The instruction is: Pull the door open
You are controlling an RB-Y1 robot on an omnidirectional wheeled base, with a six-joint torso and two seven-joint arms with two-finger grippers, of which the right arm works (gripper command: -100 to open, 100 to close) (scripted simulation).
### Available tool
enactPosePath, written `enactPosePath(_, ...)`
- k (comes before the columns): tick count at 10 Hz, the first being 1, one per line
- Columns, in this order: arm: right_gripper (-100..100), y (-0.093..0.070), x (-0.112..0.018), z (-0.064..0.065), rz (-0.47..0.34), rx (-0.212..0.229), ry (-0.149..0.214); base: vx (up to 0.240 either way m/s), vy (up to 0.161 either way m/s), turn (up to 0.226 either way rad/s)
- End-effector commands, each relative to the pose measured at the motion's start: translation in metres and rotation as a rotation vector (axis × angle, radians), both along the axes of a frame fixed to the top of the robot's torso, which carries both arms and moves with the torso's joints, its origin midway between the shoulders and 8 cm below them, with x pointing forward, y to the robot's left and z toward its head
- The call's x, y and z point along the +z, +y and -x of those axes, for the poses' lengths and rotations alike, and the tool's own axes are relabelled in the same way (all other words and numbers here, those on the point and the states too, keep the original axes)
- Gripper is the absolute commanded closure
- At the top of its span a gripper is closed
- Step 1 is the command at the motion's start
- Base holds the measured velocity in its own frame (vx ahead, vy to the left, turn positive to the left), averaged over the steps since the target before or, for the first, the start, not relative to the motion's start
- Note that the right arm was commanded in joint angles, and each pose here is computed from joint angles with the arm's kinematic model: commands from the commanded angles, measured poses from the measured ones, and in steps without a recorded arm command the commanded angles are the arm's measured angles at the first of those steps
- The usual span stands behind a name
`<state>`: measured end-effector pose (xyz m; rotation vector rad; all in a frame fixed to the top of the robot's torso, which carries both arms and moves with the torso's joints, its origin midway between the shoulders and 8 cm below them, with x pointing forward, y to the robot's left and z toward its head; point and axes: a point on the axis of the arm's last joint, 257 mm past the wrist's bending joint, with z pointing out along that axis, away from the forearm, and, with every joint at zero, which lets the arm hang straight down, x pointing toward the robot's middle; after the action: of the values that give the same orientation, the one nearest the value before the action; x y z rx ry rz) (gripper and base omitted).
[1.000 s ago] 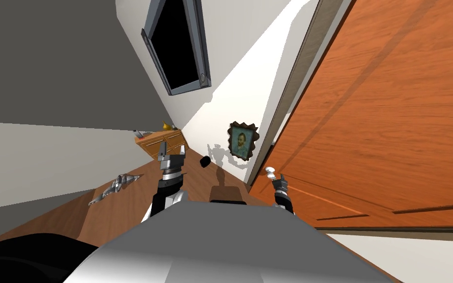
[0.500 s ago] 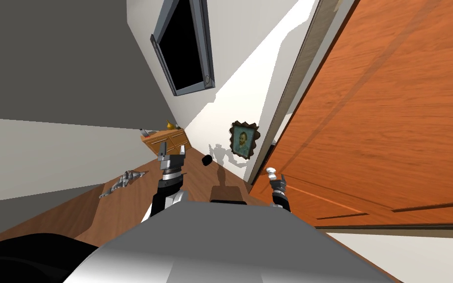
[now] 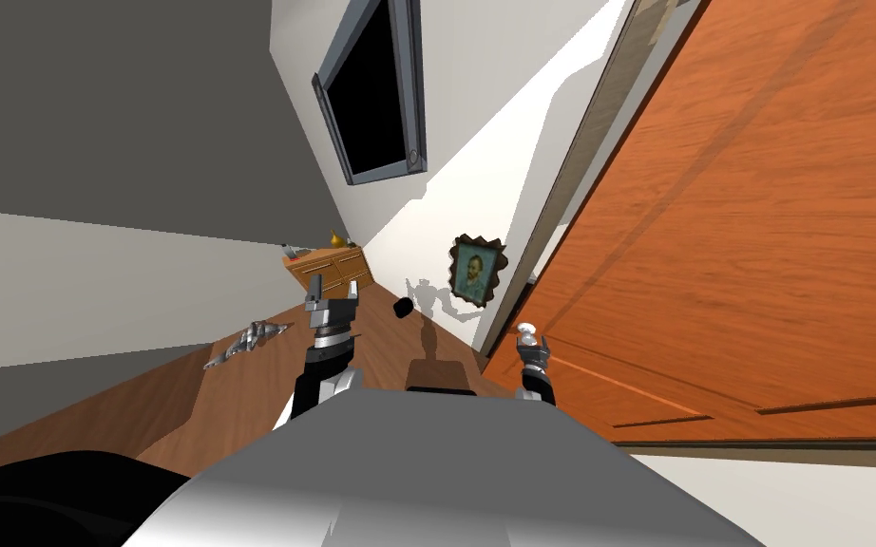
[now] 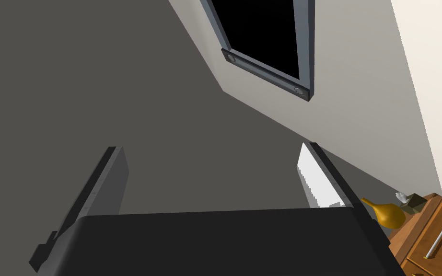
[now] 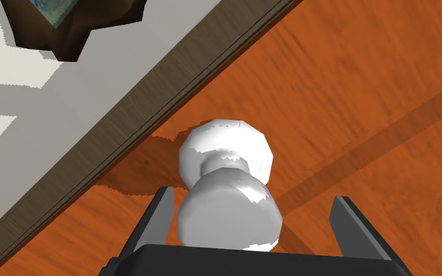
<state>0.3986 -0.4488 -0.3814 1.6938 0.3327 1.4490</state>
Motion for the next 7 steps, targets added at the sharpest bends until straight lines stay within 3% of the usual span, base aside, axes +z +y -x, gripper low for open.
enactPosePath(1, -100, 0.0043, -0.0007, -0.0013, -0.074, -0.005, -0.033, -0.08, -0.002, 0.066)
enactPosePath(7, -100, 0.0137, -0.0028, -0.0047, -0.258, -0.014, -0.116, -0.057, -0.009, 0.034)
